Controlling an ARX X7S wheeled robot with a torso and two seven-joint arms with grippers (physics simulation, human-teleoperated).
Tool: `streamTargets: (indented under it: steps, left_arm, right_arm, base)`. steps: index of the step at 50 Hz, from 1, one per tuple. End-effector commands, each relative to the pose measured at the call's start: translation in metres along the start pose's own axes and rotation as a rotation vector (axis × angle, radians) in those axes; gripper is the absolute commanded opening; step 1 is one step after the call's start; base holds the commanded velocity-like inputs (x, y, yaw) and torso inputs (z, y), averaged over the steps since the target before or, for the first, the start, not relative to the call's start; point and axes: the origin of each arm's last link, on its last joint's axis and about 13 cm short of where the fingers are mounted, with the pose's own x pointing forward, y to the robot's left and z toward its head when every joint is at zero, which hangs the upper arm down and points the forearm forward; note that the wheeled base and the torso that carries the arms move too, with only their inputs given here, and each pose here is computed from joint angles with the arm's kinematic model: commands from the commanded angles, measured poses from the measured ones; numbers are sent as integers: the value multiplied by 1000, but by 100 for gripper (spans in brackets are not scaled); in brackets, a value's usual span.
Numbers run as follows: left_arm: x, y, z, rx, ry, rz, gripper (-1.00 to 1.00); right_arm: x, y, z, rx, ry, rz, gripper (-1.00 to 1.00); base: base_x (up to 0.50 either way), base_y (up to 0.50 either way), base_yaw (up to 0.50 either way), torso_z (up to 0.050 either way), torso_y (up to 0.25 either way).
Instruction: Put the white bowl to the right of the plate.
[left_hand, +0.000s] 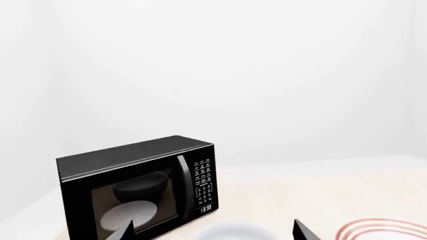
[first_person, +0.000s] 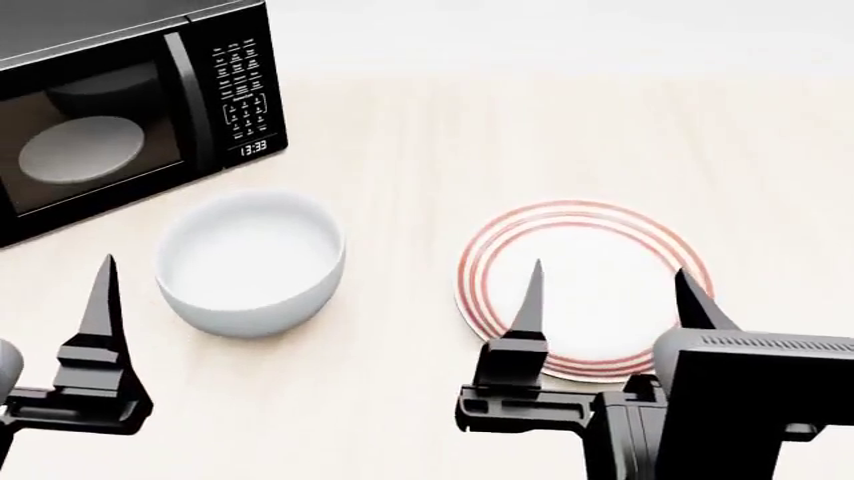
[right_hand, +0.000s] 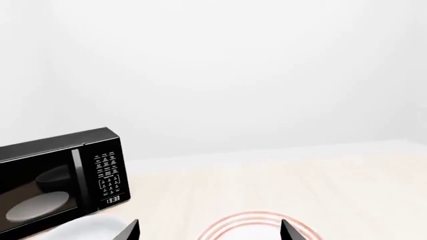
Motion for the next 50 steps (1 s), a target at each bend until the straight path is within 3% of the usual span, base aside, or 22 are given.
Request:
streamTargets:
  steps: [1, 8, 33, 50]
  left_arm:
    - [0, 1, 9, -1, -26, 3, 100]
    - [-1, 1, 9, -2, -29, 5, 100]
    - [0, 1, 12, -3, -37, 4, 100]
    - [0, 2, 13, -5, -39, 3, 100]
  right_arm:
    - [1, 1, 7, -9, -9, -21, 100]
    - [-2, 0, 9, 43, -27, 52, 100]
    - [0, -1, 14, 47, -21, 25, 100]
    - [2, -1, 12, 11, -36, -5, 100]
  base:
    - [0, 0, 0, 0, 0]
    - [60, 0, 0, 0, 0]
    - [422, 0, 0, 0, 0]
    - [351, -293, 0, 0, 1]
